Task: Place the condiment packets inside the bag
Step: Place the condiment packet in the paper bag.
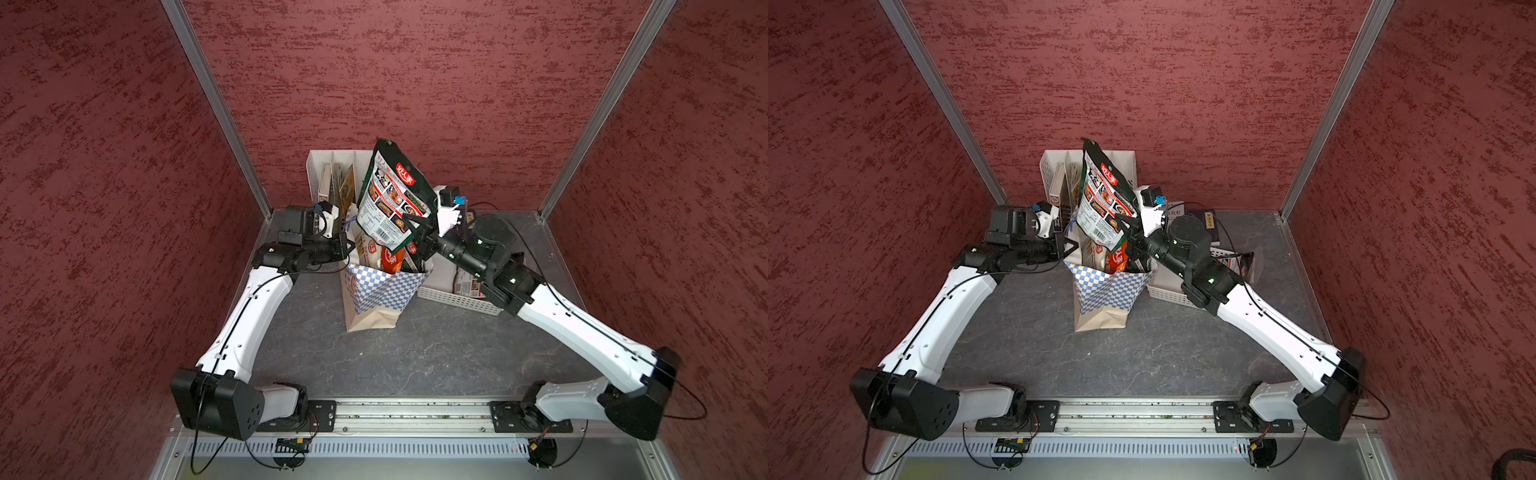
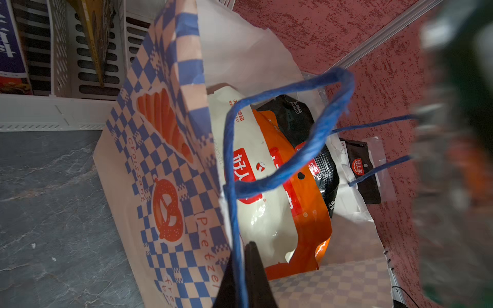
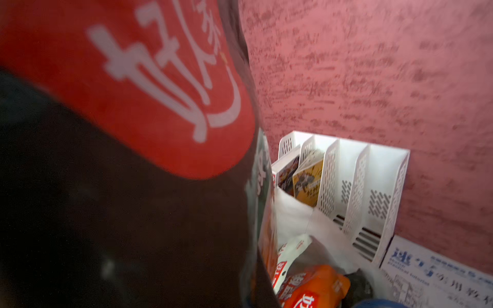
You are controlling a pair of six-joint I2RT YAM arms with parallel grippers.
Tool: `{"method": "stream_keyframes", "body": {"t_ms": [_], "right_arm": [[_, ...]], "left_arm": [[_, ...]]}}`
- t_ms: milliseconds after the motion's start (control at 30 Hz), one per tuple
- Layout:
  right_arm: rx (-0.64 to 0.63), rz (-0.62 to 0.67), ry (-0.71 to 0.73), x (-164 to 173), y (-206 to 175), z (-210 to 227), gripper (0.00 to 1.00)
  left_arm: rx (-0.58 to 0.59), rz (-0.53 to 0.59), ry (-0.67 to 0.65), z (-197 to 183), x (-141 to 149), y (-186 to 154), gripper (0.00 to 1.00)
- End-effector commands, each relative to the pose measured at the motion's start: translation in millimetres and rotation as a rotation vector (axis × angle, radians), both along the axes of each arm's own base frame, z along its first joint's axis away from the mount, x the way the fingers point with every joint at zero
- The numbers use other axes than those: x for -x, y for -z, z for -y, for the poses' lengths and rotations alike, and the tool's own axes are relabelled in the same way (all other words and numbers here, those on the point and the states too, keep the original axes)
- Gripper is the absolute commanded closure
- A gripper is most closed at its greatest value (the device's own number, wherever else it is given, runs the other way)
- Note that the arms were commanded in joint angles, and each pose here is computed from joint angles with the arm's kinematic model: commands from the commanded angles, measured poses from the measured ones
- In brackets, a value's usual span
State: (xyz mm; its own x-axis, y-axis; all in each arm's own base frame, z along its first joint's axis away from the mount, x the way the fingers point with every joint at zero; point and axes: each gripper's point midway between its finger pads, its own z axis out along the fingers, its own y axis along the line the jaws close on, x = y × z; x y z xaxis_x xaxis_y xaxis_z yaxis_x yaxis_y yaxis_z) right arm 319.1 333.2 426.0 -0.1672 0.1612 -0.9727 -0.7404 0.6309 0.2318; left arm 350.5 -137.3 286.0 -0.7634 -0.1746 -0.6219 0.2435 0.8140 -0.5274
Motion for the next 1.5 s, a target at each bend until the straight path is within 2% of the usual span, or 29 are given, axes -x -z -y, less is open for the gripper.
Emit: {"method": "stream_keyframes", "body": {"t_ms": [0, 133, 333, 433, 733, 867, 1100, 1167, 1233, 1267, 1333, 1367, 1467], "right_arm": [[-0.129, 0.010, -0.007, 3, -28, 1, 1.00], [-0.079, -0.046, -0.008, 1, -1, -5, 1.00], [-0.032, -0.107, -0.092, 11, 21, -24, 1.00], [-0.064, -0.148, -0.120, 12, 27, -34, 1.00], [-0.276, -0.295, -0.145, -5, 54, -71, 1.00], [-0.275, -0.324, -0.188, 1, 69, -92, 1.00], [-0.194, -0.369, -0.128, -3, 97, -90, 1.00], [-0.150, -0.371, -0.098, -4, 103, -85, 0.82], [-0.114, -0.359, -0.077, -4, 103, -79, 0.79], [-0.103, -0.347, -0.062, -4, 100, -75, 0.79], [-0.082, -0.324, -0.037, -4, 93, -69, 0.94], [-0.071, -0.311, -0.021, -5, 88, -66, 1.00], [-0.079, -0.265, -0.010, -5, 70, -60, 1.00]], "left_arm": [[0.015, 0.132, 0.002, -1, -4, -32, 1.00], [0.013, 0.130, 0.001, -1, -5, -31, 1.00], [0.011, 0.122, -0.007, -2, -6, -29, 1.00], [0.008, 0.123, -0.015, -3, -6, -30, 1.00], [0.011, 0.120, -0.021, -3, -7, -30, 1.00], [0.005, 0.120, -0.023, -4, -7, -29, 1.00], [-0.013, 0.118, -0.040, -8, -7, -28, 1.00], [-0.015, 0.118, -0.043, -9, -6, -28, 1.00], [-0.018, 0.119, -0.047, -10, -6, -28, 1.00], [-0.021, 0.117, -0.050, -10, -6, -27, 1.00], [-0.029, 0.112, -0.064, -13, -5, -26, 1.00], [-0.034, 0.108, -0.083, -17, -4, -24, 0.94], [-0.037, 0.091, -0.148, -29, -2, -20, 0.82]]}}
